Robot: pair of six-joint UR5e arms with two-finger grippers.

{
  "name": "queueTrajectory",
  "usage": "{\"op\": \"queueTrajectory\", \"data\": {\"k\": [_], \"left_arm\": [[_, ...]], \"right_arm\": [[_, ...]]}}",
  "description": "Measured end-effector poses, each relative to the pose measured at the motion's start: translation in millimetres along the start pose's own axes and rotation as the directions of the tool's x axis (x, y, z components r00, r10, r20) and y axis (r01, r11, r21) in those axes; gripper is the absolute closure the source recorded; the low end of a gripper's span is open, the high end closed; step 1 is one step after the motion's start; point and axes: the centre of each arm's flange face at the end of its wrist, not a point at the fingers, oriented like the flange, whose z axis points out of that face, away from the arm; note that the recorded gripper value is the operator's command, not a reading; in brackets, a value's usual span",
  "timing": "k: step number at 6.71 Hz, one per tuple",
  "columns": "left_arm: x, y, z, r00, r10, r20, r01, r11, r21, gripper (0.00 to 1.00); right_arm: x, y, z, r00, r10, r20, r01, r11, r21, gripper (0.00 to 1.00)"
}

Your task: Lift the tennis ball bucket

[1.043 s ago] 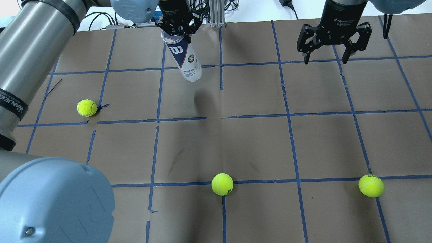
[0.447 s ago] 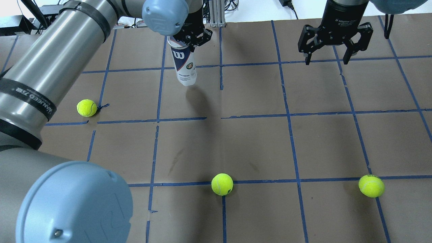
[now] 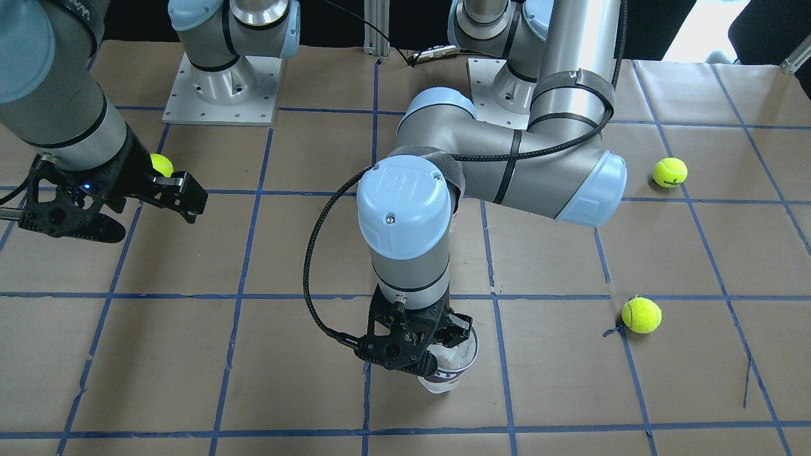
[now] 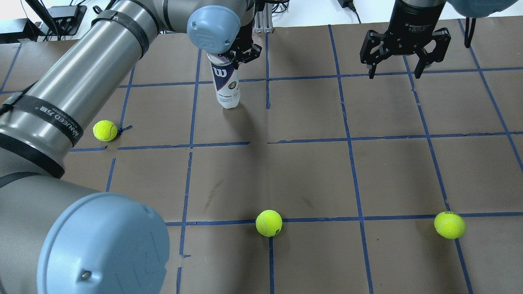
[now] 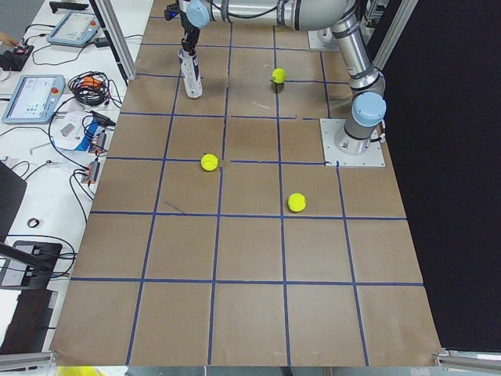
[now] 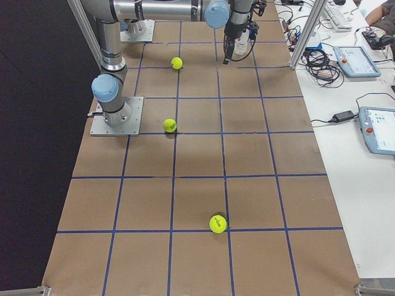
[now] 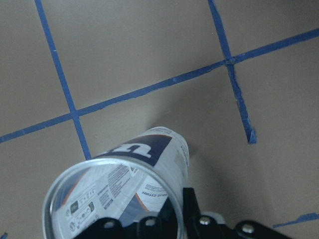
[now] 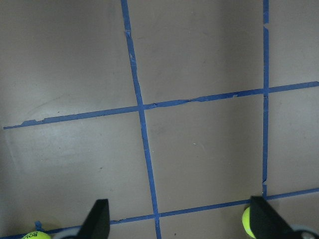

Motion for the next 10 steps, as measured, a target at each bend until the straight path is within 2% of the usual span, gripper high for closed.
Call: {"op": "queueTrajectory", "data": {"k": [1,2,3,5,6,8,10], "left_arm": [[0.8,0.2,1.9,1.000,0.000,0.000,0.000,1.000,-0.001,0.70],[1.1,0.4,2.5,1.000,0.001,0.000,-0.001,1.000,-0.002,0.20],[1.5,0.6,1.8,1.000,0.001,-0.001,-0.001,1.000,0.000,0.00],[-0.3,2.7,-10.7,1.000,0.003,-0.006,-0.003,1.000,0.014,0.00],[-2.9,8.7,-31.7,1.000,-0.001,-0.025,0.002,0.999,0.033,0.00],[-20.4,40.8,-88.7,0.997,-0.026,-0.066,0.028,0.999,0.029,0.00],[-74.2,90.0,-131.2,0.989,-0.111,-0.101,0.112,0.994,0.004,0.00]], "right_arm": [[-3.2,0.6,-0.9,1.000,0.003,0.029,-0.003,1.000,-0.002,0.00],[-6.3,1.4,-1.8,0.998,0.002,0.056,-0.002,1.000,-0.003,0.00],[-8.9,2.0,-2.4,0.998,-0.011,0.064,0.011,1.000,-0.002,0.00],[-21.6,4.6,-4.9,0.995,-0.077,0.061,0.076,0.997,0.020,0.00],[-28.4,5.7,-5.7,0.992,-0.115,0.057,0.113,0.993,0.032,0.00],[-32.0,3.6,-5.4,0.983,-0.176,0.045,0.173,0.984,0.052,0.00],[-29.3,0.8,-3.9,0.977,-0.213,0.010,0.212,0.975,0.062,0.00]]}}
